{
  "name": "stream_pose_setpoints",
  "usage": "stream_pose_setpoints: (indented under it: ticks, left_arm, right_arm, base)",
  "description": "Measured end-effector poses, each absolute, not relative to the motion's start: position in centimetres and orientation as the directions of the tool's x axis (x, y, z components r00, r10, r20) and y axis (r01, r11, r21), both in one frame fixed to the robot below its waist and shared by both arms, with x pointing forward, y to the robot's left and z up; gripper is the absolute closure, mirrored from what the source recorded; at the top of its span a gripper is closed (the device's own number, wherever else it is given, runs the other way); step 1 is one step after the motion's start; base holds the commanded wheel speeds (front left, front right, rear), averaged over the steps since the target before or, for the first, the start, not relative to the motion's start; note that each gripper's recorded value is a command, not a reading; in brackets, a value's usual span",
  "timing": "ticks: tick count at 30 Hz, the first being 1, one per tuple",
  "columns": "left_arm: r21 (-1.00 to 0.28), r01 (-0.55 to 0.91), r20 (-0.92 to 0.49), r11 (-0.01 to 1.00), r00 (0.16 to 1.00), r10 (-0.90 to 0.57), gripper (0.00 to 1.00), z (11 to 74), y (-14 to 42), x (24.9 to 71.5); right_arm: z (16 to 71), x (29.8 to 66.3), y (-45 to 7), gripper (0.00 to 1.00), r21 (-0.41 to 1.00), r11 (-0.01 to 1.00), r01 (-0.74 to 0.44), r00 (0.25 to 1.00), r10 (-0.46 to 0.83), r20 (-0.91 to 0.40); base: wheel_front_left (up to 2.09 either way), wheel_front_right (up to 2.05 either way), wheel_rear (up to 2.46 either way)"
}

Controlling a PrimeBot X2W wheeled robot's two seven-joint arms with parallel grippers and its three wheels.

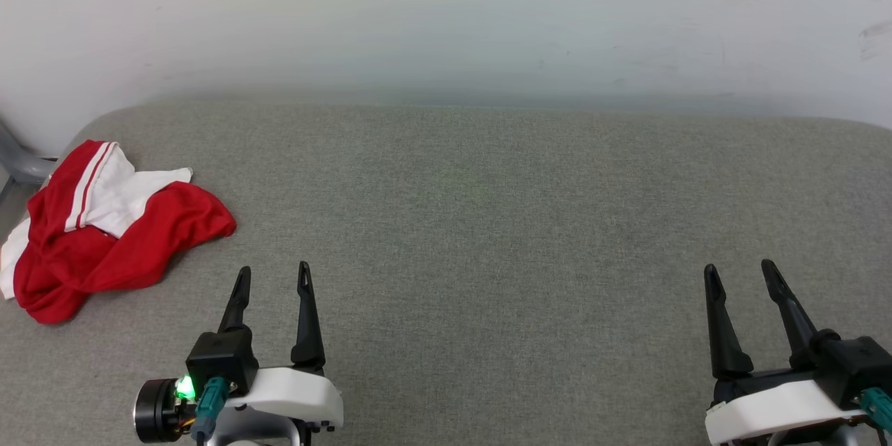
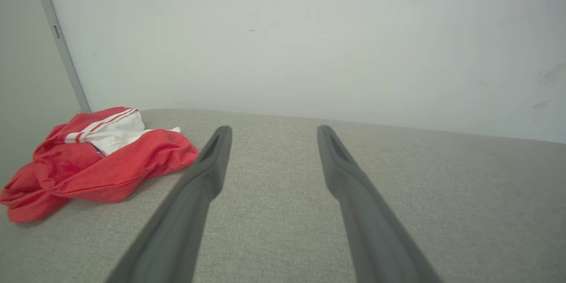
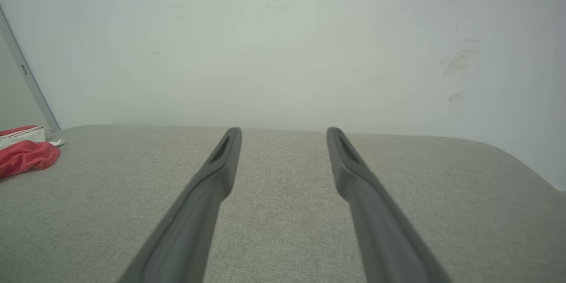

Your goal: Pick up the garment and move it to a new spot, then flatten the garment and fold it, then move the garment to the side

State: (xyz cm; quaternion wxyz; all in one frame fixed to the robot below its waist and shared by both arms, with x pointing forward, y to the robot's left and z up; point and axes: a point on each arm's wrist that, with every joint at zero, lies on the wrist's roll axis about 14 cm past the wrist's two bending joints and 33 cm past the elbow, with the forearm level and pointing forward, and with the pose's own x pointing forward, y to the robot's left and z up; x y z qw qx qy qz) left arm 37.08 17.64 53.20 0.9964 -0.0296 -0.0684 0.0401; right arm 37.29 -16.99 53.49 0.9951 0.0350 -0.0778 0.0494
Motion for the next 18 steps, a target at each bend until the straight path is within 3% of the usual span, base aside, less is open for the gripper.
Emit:
stream_pose_setpoints:
  ticks: [18]
  left_arm:
    - [-0.021, -0.065, 0.144, 0.998, 0.987, 0.068, 0.0, 52.75, 17.83, 36.76]
  right_arm:
    - [53.44, 37.02, -16.85, 0.0, 0.02, 0.994, -0.108, 0.98, 0.103, 0.172]
  base:
    - [0.0, 0.0, 0.0]
